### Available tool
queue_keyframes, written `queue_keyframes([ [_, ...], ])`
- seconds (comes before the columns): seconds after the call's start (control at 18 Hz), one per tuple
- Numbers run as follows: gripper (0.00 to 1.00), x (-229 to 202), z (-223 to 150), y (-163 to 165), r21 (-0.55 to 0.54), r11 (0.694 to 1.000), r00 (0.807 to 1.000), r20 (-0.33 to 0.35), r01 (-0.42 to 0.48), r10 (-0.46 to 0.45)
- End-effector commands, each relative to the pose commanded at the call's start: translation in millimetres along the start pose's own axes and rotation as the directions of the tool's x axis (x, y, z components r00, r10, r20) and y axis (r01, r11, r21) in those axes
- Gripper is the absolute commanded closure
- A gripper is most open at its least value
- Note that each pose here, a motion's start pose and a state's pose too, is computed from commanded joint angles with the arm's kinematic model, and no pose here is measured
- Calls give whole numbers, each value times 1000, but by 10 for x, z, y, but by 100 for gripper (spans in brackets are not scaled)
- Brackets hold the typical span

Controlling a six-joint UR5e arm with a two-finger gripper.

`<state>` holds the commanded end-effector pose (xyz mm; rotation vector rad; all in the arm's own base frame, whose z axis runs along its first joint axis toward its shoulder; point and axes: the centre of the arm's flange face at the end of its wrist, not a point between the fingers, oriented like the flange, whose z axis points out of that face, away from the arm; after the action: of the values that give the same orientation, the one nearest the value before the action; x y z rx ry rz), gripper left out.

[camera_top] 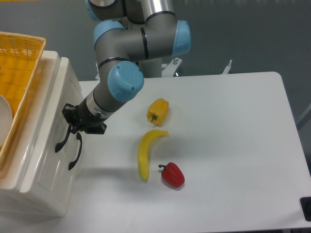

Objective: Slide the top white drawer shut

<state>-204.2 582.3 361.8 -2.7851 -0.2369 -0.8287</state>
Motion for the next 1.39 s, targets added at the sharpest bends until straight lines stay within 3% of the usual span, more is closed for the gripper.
queue_keyframes([
  [0.39, 54, -482, -306, 111, 22, 998, 996, 60, 63, -64],
  [0.56, 46, -805, -624, 191, 58, 993, 990, 98, 99, -104],
  [0.72, 38, -1195, -899, 265, 54, 995, 980, 181, 78, -87],
  [0.89, 27, -1601, -1100, 358, 30, 997, 951, 299, 66, -72],
  [1.11, 18, -2203, -1452, 599, 53, 997, 917, 394, 47, -64],
  [1.28, 0, -2640, -1702, 904, -9, 1000, 898, 440, -17, 19],
  [1.39, 0, -2900, -1929, 1149, -50, 997, 883, 463, -61, 78],
])
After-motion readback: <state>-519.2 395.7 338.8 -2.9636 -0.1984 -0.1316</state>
